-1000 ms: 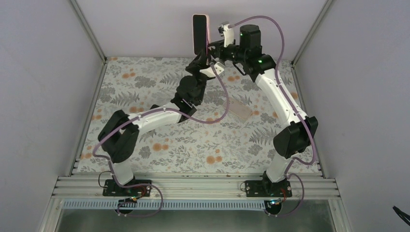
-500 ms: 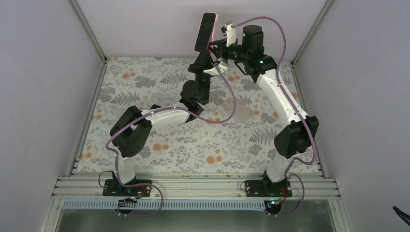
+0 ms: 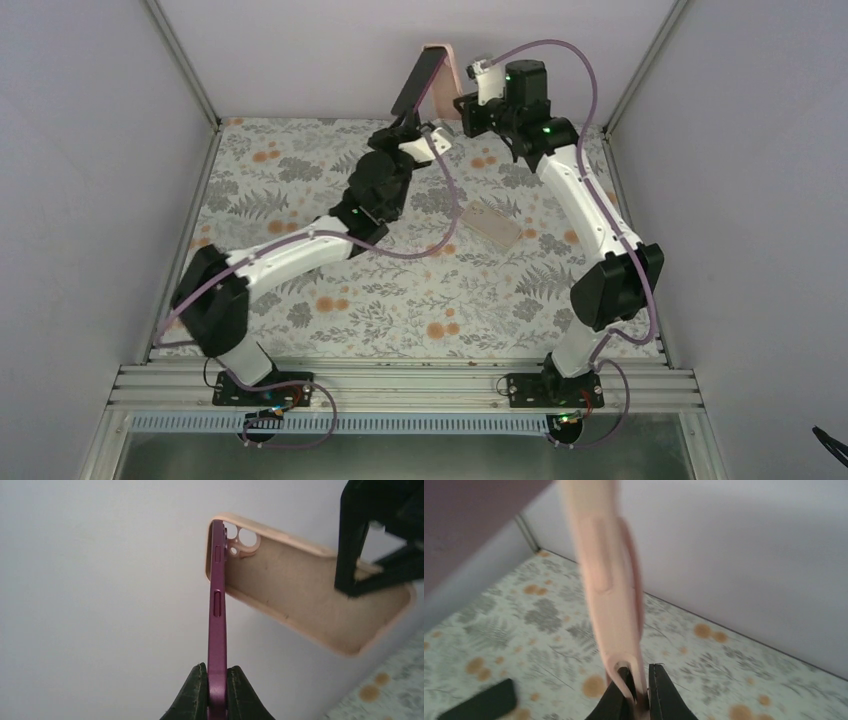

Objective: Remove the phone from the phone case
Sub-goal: Remove the phone case from the phone, then place the phone case at the center of the board.

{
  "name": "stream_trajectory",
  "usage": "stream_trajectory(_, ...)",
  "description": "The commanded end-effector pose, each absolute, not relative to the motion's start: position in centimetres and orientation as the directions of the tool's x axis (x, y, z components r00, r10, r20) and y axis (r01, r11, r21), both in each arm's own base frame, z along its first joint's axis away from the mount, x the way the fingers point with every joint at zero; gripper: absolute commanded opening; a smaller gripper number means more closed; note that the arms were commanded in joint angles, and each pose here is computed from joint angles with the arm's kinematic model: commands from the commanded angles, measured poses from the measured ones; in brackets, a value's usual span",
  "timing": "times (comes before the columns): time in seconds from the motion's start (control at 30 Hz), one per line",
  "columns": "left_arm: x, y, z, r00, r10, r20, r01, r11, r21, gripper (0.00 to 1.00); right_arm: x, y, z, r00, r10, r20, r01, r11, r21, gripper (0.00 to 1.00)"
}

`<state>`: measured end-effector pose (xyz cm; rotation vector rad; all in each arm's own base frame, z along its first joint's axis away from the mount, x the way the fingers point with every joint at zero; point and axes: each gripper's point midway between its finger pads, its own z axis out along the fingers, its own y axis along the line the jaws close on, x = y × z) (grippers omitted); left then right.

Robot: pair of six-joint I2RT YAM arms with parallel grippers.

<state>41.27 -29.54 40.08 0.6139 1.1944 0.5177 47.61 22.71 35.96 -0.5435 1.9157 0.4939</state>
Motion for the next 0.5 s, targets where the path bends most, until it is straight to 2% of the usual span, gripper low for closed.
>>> stream_trajectory(0.0,39.1,-28.4,38.5,0.266,0.678,-0.685,0.105,0.686,0.72,0.02,47.5,16.8,33.9,-0.408,-0.265,-0.874,-0.472,0.88,-0.047,0.03)
stream_trajectory(0.13,38.3,-25.5,31.4,0.157,0.861,-0.484,0.102,0.474,0.875,0.02,45.0,16.2,29.4,-0.501,-0.353,-0.79,-0.597,0.802,0.02,0.03)
stream_trajectory(0.23,37.4,-23.0,27.1,0.085,0.929,-0.36,0.102,0.352,0.931,0.02,41.6,17.1,25.7,-0.573,-0.419,-0.705,-0.683,0.719,0.128,0.03)
stream_trajectory(0.37,36.2,-20.9,21.8,0.023,0.966,-0.259,0.167,0.252,0.953,0.02,36.0,18.5,21.2,-0.626,-0.497,-0.601,-0.749,0.598,0.284,0.03)
stream_trajectory(0.47,35.6,-19.8,18.2,-0.022,0.978,-0.208,0.223,0.208,0.952,0.02,32.8,18.1,17.0,-0.673,-0.552,-0.493,-0.732,0.591,0.338,0.03)
